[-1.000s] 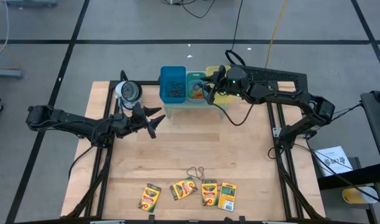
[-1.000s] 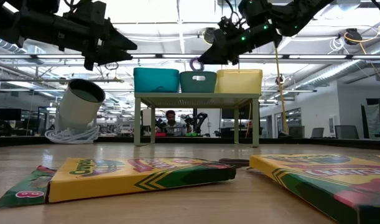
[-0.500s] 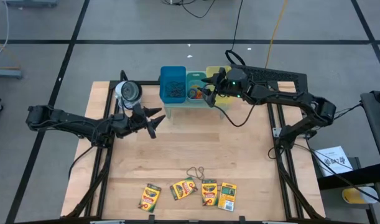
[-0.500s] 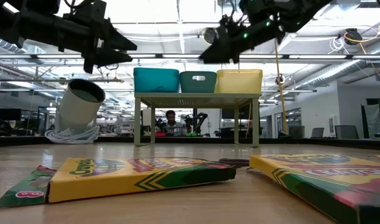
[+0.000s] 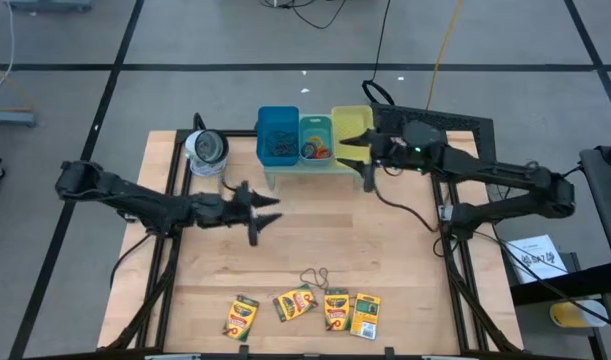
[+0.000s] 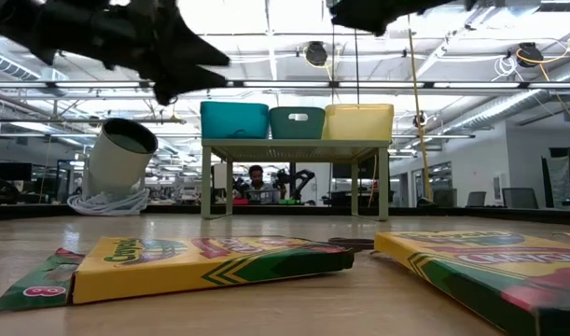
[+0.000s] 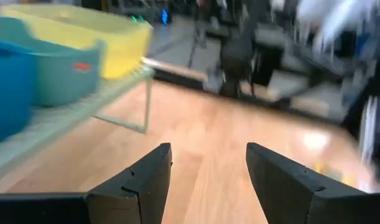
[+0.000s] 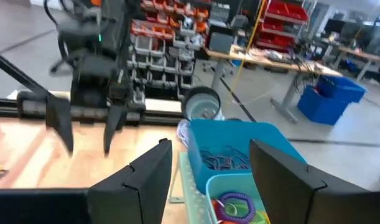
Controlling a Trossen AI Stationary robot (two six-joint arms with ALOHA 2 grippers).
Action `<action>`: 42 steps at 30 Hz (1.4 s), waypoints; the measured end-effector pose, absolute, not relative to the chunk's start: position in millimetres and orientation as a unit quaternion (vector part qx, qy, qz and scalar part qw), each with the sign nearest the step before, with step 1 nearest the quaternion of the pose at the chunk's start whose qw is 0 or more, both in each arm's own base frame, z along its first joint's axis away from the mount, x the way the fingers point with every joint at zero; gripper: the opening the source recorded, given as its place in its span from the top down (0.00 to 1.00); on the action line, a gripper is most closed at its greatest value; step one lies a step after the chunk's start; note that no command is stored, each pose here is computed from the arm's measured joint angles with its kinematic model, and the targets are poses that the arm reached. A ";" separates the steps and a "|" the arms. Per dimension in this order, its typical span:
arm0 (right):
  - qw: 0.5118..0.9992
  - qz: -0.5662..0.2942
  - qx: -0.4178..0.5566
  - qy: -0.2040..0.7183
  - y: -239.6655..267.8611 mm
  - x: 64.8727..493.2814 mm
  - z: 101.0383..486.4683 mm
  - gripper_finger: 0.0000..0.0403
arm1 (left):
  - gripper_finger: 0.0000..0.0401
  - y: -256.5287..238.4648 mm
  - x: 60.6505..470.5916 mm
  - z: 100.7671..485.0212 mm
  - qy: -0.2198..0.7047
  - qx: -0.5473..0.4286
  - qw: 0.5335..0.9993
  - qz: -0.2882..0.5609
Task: Pick & Place Office Desk Supplies
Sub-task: Put the purple rubber band into the blue bin on the shelf
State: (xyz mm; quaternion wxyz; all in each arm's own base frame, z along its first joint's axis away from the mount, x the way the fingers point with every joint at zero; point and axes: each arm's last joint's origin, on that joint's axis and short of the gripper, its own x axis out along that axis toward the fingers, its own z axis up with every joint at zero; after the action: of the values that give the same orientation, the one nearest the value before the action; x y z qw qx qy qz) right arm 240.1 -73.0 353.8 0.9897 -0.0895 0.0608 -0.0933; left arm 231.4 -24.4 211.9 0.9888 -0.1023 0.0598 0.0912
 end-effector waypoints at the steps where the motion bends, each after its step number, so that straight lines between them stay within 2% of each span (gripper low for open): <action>1: 0.990 -0.091 -0.091 0.056 -70.1 236.1 354.4 0.50 | 0.46 -28.5 238.9 209.5 0.075 -0.078 0.991 0.082; 6: 0.991 -0.091 -0.095 0.034 -62.9 219.8 348.6 0.51 | 0.46 -48.9 278.6 199.9 0.135 0.050 0.990 0.003; 10: 0.992 -0.092 -0.082 0.024 -61.2 213.8 333.5 0.50 | 0.46 -56.5 302.8 179.3 0.189 0.139 0.972 -0.020; 17: 0.993 -0.093 -0.068 0.021 -59.6 208.3 302.7 0.51 | 0.46 -85.2 335.2 153.0 0.220 0.105 0.963 -0.118; 24: 0.993 -0.096 -0.073 -0.001 -59.2 205.7 290.0 0.51 | 0.46 -105.2 356.3 141.4 0.242 0.092 0.952 -0.167; 31: 0.994 -0.095 -0.057 -0.004 -59.1 205.5 288.1 0.51 | 0.46 -109.0 355.8 108.7 0.313 0.144 0.920 -0.187; 39: 0.995 -0.094 -0.041 0.000 -58.8 205.6 286.9 0.51 | 0.46 -120.2 355.2 98.8 0.315 0.124 0.923 -0.182; 42: 0.995 -0.094 -0.038 0.000 -58.8 205.6 286.9 0.51 | 0.50 -116.3 355.2 97.4 0.333 0.091 0.924 -0.166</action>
State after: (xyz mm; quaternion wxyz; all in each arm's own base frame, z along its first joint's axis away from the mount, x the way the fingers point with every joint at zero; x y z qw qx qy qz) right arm 205.6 -58.8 286.9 0.9949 -0.0376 -0.0002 -0.0940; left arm 355.2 -116.3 97.4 0.9235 0.0909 0.3335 -0.1661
